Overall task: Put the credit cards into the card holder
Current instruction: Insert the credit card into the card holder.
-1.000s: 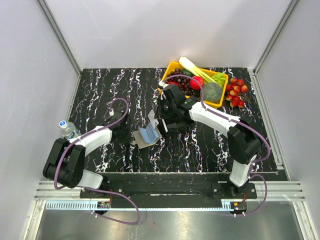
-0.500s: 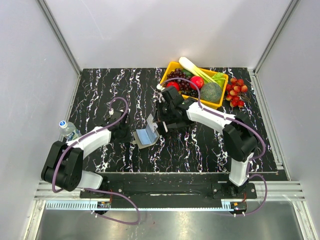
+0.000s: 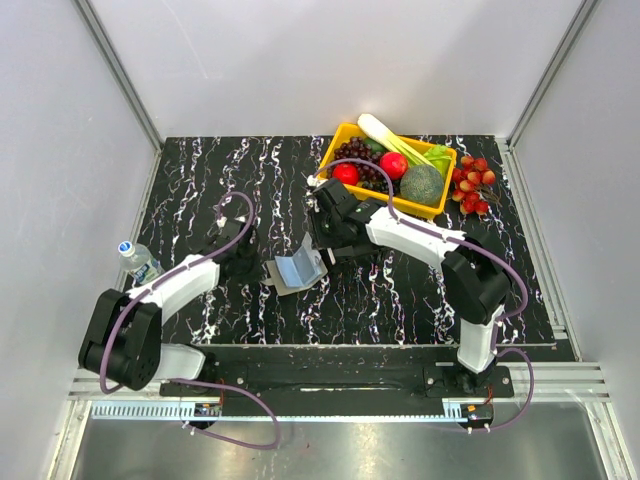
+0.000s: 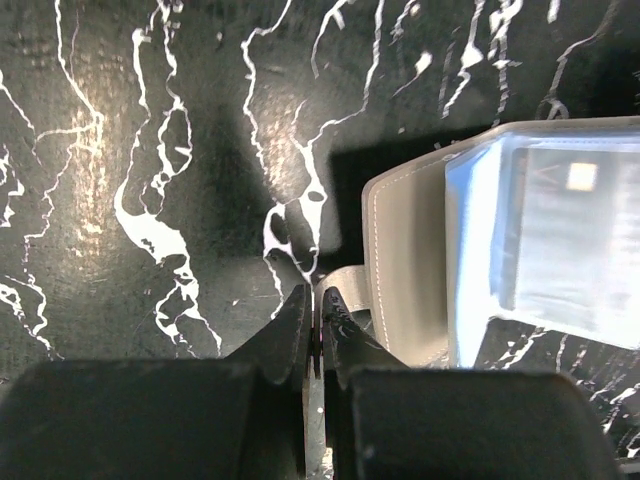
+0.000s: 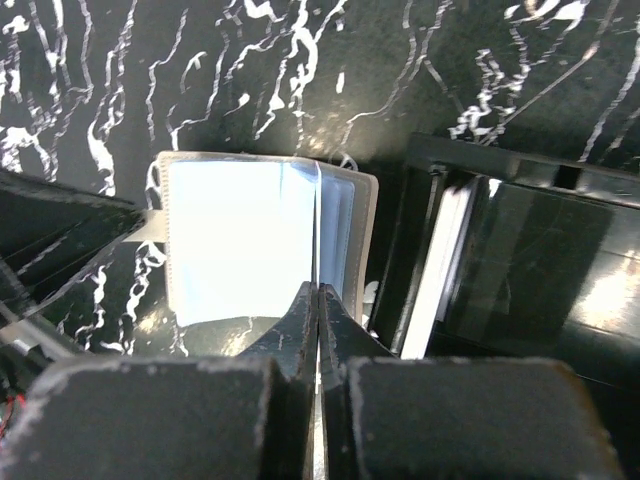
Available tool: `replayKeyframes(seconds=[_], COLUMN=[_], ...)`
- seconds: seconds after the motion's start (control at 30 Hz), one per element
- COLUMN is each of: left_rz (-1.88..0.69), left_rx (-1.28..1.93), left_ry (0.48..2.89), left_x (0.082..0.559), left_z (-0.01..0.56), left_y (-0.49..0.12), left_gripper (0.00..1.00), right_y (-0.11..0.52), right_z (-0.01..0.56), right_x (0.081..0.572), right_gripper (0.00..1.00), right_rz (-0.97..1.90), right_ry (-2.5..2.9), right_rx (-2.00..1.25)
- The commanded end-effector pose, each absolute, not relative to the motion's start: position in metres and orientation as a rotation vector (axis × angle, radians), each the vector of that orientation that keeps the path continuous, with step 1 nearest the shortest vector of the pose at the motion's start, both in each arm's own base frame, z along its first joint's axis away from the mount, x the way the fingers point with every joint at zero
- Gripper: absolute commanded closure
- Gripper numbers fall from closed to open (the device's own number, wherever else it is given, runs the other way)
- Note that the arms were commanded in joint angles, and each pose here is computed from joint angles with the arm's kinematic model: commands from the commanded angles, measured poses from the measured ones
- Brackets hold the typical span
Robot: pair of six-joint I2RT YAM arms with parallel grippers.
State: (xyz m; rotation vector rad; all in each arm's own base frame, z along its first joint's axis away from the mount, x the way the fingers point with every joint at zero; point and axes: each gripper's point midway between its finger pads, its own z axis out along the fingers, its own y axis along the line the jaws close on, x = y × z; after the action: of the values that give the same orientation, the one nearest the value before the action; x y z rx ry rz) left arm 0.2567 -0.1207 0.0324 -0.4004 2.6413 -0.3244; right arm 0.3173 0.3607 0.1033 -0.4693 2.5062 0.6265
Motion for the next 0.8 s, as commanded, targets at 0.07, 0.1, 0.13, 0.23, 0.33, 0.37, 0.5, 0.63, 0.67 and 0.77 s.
replayKeyframes(seconds=[0.07, 0.1, 0.13, 0.23, 0.33, 0.37, 0.5, 0.63, 0.67, 0.77], left_rz=[-0.379, -0.380, -0.381, -0.380, -0.384, -0.385, -0.386, -0.389, -0.387, -0.369], left_rx=[-0.372, -0.372, -0.372, -0.374, -0.375, -0.373, -0.372, -0.373, -0.374, -0.383], left_ry=[2.535, 2.532, 2.536, 2.537, 2.538, 2.537, 2.539, 2.539, 2.542, 2.550], left_x=[0.278, 0.278, 0.277, 0.277, 0.277, 0.278, 0.278, 0.277, 0.277, 0.274], left_z=[0.066, 0.066, 0.065, 0.064, 0.063, 0.064, 0.063, 0.062, 0.061, 0.057], left_y=[-0.128, -0.128, -0.128, -0.127, -0.128, -0.128, -0.129, -0.129, -0.128, -0.126], left_gripper=[1.00, 1.00, 1.00, 1.00, 1.00, 1.00, 1.00, 1.00, 1.00, 1.00], right_y=[0.351, 0.350, 0.351, 0.352, 0.359, 0.362, 0.375, 0.384, 0.383, 0.380], right_z=[0.142, 0.146, 0.150, 0.162, 0.167, 0.168, 0.163, 0.143, 0.136, 0.121], right_x=[0.348, 0.348, 0.349, 0.348, 0.342, 0.339, 0.325, 0.315, 0.313, 0.310], right_gripper=[1.00, 1.00, 1.00, 1.00, 1.00, 1.00, 1.00, 1.00, 1.00, 1.00], right_rz=[0.501, 0.500, 0.505, 0.533, 0.608, 0.637, 0.757, 0.822, 0.817, 0.806], right_ry=[2.364, 2.353, 2.342, 2.317, 2.319, 2.320, 2.343, 2.410, 2.429, 2.467], right_rx=[-0.384, -0.384, -0.390, -0.383, -0.377, -0.377, -0.396, -0.423, -0.421, -0.414])
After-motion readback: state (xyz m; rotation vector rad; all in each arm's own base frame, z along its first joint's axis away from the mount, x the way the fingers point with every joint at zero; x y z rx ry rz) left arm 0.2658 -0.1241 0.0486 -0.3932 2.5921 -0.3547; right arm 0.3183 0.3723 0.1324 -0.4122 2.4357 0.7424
